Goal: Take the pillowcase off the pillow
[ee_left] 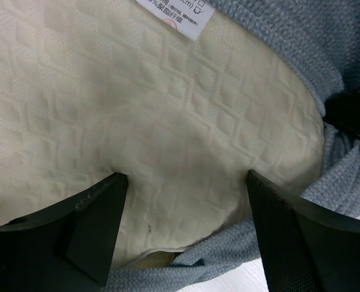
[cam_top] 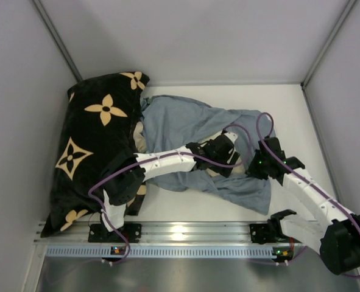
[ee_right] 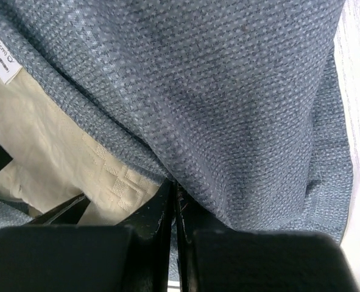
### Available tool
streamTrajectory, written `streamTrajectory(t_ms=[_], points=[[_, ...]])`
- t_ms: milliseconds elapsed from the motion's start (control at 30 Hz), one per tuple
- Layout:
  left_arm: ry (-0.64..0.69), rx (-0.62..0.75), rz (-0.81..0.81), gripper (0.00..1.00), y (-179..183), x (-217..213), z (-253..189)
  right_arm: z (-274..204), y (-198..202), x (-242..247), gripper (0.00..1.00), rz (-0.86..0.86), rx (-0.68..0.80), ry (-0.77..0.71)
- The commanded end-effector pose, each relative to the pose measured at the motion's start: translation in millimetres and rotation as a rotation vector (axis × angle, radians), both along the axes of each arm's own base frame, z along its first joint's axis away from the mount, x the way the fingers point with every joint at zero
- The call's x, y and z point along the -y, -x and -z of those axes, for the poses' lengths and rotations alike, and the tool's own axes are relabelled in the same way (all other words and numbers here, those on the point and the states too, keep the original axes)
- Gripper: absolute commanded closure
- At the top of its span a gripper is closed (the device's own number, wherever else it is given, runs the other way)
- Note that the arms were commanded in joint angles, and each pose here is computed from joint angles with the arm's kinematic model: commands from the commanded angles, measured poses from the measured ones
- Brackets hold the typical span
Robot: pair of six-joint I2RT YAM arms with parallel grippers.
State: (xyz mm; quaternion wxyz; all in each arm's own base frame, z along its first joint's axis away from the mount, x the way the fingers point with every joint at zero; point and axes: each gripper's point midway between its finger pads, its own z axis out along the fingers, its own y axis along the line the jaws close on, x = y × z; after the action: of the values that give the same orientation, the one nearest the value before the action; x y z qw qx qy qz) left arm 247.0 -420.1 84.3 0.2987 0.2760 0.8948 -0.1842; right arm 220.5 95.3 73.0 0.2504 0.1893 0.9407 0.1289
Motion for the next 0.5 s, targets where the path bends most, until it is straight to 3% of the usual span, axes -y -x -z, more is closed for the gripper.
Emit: streamTrajectory(t_ms=[0,33,100,167,200,267,333,467], points=[[0.069,0.044,-0.03,0.18,-14,22,-6,0,4,-9,1.0,-0.039,-0.006,-0.049],[0.069,0.049,-0.042,0.19,-16,23,-5,1,5,-10,1.0,-0.041,-0.01,-0.052],[0.074,0.039,-0.04,0.35,-15,25,1,0,4,-10,1.0,-0.039,-0.008,-0.054],[0.079,0.032,-0.041,0.52,-15,27,9,1,4,-10,1.0,-0.038,-0.009,-0.053],[0.081,0.029,-0.04,0.67,-15,28,11,1,4,-10,1.0,-0.039,-0.007,-0.052],[0.086,0.02,-0.033,0.8,-14,30,14,2,5,-9,1.0,-0.035,-0.008,-0.051],[0.091,0.023,-0.033,1.0,-14,31,14,2,5,-9,1.0,-0.036,-0.007,-0.053],[0.101,0.071,-0.065,1.0,-22,26,0,1,6,-9,1.0,-0.037,-0.005,-0.055]])
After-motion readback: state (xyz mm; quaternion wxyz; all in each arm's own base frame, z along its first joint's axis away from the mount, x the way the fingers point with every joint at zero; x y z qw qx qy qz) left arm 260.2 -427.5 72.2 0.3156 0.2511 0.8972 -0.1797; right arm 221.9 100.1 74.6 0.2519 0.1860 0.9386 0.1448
